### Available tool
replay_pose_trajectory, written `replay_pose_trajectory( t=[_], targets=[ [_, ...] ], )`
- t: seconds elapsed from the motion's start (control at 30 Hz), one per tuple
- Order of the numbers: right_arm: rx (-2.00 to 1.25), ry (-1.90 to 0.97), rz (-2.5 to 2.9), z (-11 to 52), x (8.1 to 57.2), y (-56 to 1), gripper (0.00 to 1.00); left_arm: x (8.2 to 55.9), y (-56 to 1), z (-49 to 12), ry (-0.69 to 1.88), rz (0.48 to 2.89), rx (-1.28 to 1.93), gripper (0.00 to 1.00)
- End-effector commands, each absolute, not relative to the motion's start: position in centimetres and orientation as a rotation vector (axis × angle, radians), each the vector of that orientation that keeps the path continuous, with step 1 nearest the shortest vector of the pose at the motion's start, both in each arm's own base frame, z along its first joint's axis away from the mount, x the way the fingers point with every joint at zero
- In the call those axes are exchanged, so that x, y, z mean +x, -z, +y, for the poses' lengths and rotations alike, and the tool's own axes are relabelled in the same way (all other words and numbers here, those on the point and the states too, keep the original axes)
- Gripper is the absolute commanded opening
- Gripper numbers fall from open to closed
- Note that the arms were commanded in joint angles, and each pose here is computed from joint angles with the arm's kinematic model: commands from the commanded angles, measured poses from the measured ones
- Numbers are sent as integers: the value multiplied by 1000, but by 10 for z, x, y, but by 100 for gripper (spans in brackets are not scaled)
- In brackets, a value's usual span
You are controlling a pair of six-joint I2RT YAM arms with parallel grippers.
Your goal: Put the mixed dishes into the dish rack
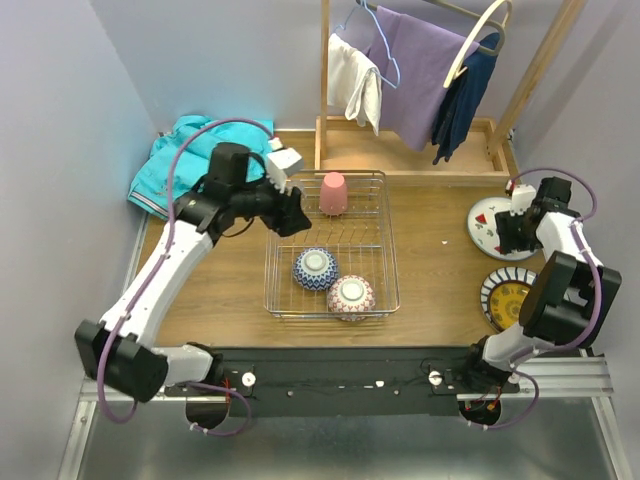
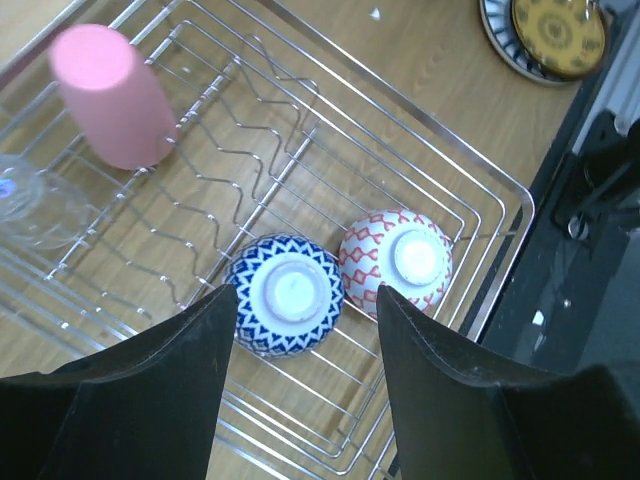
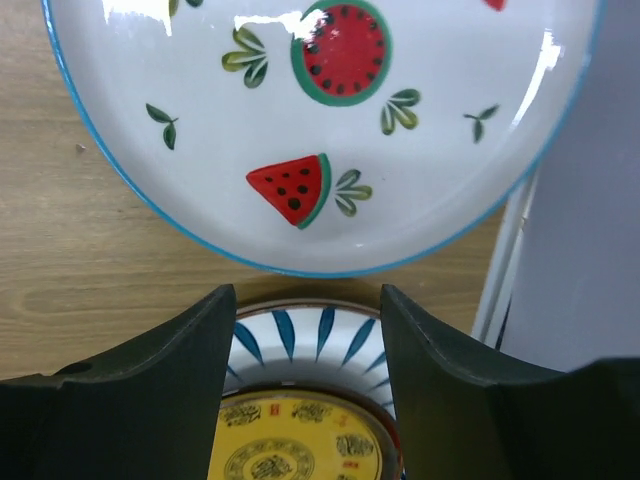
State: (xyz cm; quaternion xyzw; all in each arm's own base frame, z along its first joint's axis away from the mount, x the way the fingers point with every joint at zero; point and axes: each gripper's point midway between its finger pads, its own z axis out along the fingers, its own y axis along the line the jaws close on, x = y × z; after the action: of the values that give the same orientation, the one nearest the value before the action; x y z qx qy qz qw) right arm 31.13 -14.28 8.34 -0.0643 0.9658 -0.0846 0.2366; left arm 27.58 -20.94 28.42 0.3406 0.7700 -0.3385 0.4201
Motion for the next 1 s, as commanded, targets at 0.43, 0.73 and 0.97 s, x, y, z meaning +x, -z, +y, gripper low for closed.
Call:
replay_pose_trajectory(
  t=[0.43, 0.73, 0.97],
  targets=[
    [-501, -188, 2450, -98, 366, -76, 66, 331, -245, -288, 698, 2008, 1151, 65],
    [-805, -277, 2468, -73, 381, -55, 67, 343, -241, -289, 668, 2034, 1094, 65],
    [-985, -151, 2507, -60, 386, -27, 65, 350, -243, -286, 613, 2022, 1088, 65]
  ],
)
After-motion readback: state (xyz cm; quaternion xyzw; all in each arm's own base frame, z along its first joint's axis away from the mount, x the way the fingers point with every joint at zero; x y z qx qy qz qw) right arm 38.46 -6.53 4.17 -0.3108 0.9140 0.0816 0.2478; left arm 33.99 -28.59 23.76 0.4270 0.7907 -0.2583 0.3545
